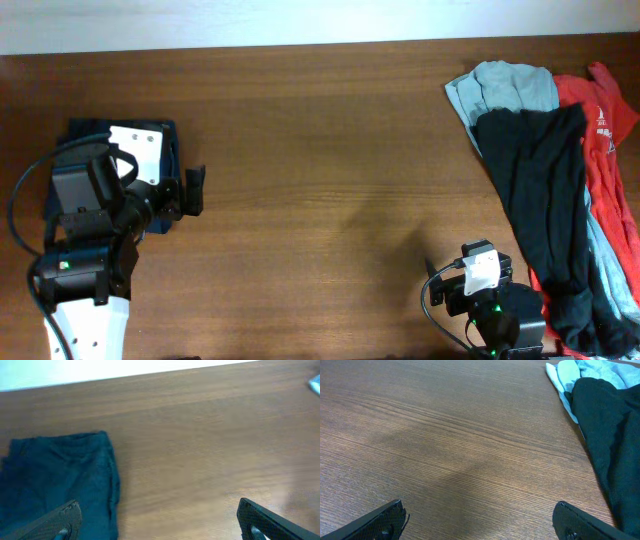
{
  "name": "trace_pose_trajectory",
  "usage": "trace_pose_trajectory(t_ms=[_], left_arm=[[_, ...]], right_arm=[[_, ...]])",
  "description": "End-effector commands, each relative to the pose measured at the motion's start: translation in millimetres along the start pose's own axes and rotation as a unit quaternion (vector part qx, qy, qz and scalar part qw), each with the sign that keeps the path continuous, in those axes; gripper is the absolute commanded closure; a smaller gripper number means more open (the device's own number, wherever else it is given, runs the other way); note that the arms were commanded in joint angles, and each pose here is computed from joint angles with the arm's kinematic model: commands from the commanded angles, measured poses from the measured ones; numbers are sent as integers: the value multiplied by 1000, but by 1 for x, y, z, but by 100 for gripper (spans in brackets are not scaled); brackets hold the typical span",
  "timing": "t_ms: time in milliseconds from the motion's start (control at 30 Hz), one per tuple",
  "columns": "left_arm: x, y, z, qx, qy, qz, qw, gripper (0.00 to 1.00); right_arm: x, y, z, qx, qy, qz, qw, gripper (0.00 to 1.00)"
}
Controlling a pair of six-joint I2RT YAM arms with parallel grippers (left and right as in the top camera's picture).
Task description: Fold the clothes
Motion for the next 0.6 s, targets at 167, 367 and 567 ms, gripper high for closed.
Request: trace_pose_trajectory(t_ms=[167, 367, 567], left_arm=[[74, -27, -17, -17, -24, -77, 997, 1], [134, -29, -33, -32, -17, -132, 991, 1], [151, -22, -40, -45, -1, -212, 976, 1]], right_arm=[[0, -1, -1, 4, 1, -2, 1000, 2], [0, -1, -1, 4, 2, -2, 1000, 1], [0, -1, -1, 4, 1, -2, 1000, 1]])
Point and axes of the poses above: each gripper's point midway between its finger pads, its own y axis back along the fingers, its own z axis along the line the jaws close on, x = y × z, the point moved 2 cm from there along y, back along the fingers, and after that the axes turned 6 degrees about -y, right-handed, at the moved point
